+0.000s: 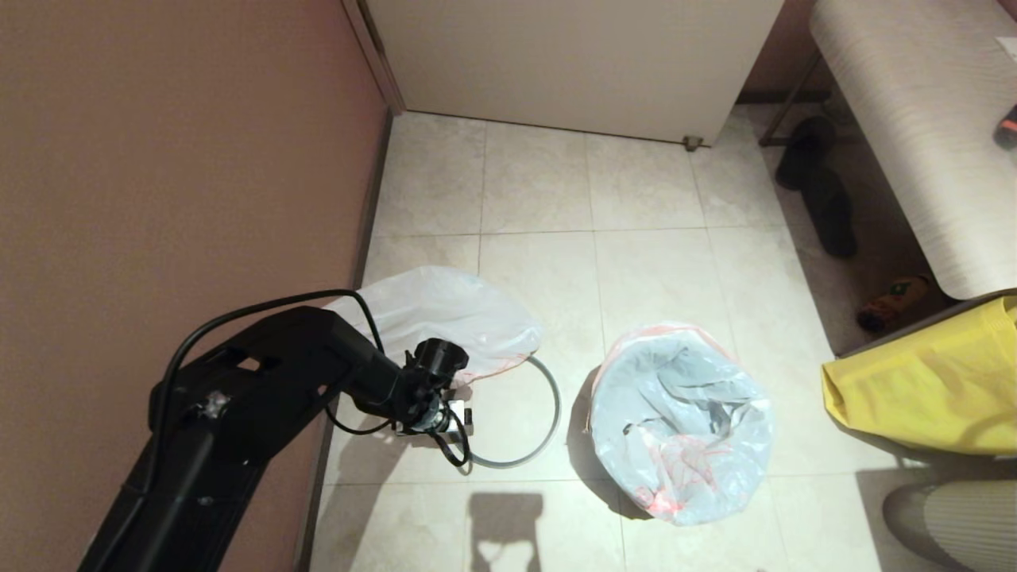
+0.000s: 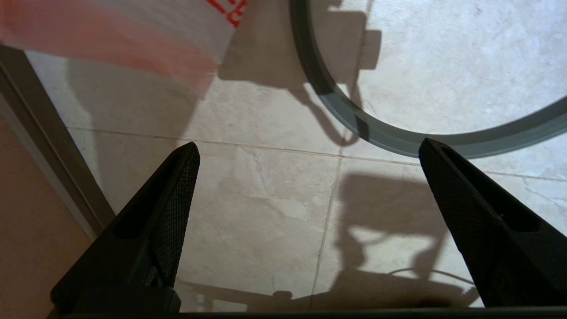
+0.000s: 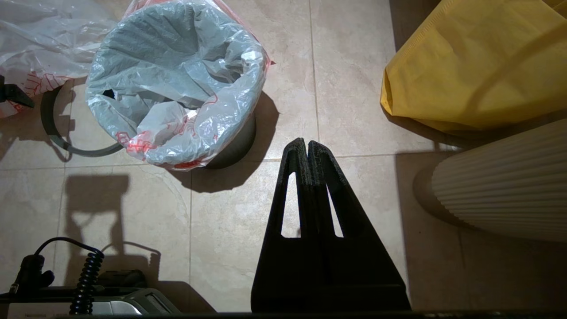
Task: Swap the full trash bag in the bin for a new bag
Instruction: Place the trash can ring on the trash can
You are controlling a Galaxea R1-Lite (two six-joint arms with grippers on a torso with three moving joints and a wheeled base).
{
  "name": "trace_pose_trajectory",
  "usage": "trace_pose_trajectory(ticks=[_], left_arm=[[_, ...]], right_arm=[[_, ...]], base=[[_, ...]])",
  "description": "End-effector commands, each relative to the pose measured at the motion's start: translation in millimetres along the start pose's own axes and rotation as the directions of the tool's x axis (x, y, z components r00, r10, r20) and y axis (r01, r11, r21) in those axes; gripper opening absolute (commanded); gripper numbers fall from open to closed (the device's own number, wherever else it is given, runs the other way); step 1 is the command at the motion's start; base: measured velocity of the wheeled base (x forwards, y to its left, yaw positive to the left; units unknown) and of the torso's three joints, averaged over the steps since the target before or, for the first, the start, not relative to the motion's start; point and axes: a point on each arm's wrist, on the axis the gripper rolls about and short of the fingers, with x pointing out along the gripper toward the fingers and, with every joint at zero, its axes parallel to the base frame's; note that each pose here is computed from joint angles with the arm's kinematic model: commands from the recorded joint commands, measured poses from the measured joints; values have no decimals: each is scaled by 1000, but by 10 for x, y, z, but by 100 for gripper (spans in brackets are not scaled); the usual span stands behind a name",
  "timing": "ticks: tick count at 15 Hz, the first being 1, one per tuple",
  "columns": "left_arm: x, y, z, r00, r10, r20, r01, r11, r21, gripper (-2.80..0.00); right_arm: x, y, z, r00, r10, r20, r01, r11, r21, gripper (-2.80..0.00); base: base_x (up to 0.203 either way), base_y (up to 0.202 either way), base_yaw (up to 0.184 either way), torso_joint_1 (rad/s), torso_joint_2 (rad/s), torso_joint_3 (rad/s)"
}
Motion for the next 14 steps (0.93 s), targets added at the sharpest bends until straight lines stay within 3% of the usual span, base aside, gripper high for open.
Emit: trace_pose_trajectory(ticks=[1, 5, 6, 7, 9, 14], left_arm=[[99, -100, 54, 1000, 1, -14, -1, 1000, 9, 0], [558, -155, 100, 995, 24, -94, -22, 1000, 20, 0], [671, -115, 70, 991, 12, -130, -8, 999, 32, 0], [717, -50, 55, 983, -40, -176, 53, 996, 66, 0], [749, 8, 32, 968, -116, -224, 136, 988, 76, 0], [900, 81, -110, 956, -113, -269, 148, 982, 115, 0]], right_arm=[[0, 0, 0, 1000, 0, 0, 0, 1000, 0, -280], [0, 0, 0, 1000, 0, 0, 0, 1000, 0, -280], [0, 0, 0, 1000, 0, 0, 0, 1000, 0, -280], [0, 0, 0, 1000, 0, 0, 0, 1000, 0, -280], [0, 0, 0, 1000, 0, 0, 0, 1000, 0, -280], [0, 0, 0, 1000, 0, 0, 0, 1000, 0, -280]], base=[[0, 0, 0, 0, 0, 0], [0, 0, 0, 0, 0, 0], [0, 0, 0, 0, 0, 0], [0, 0, 0, 0, 0, 0], [0, 0, 0, 0, 0, 0], [0, 0, 0, 0, 0, 0]])
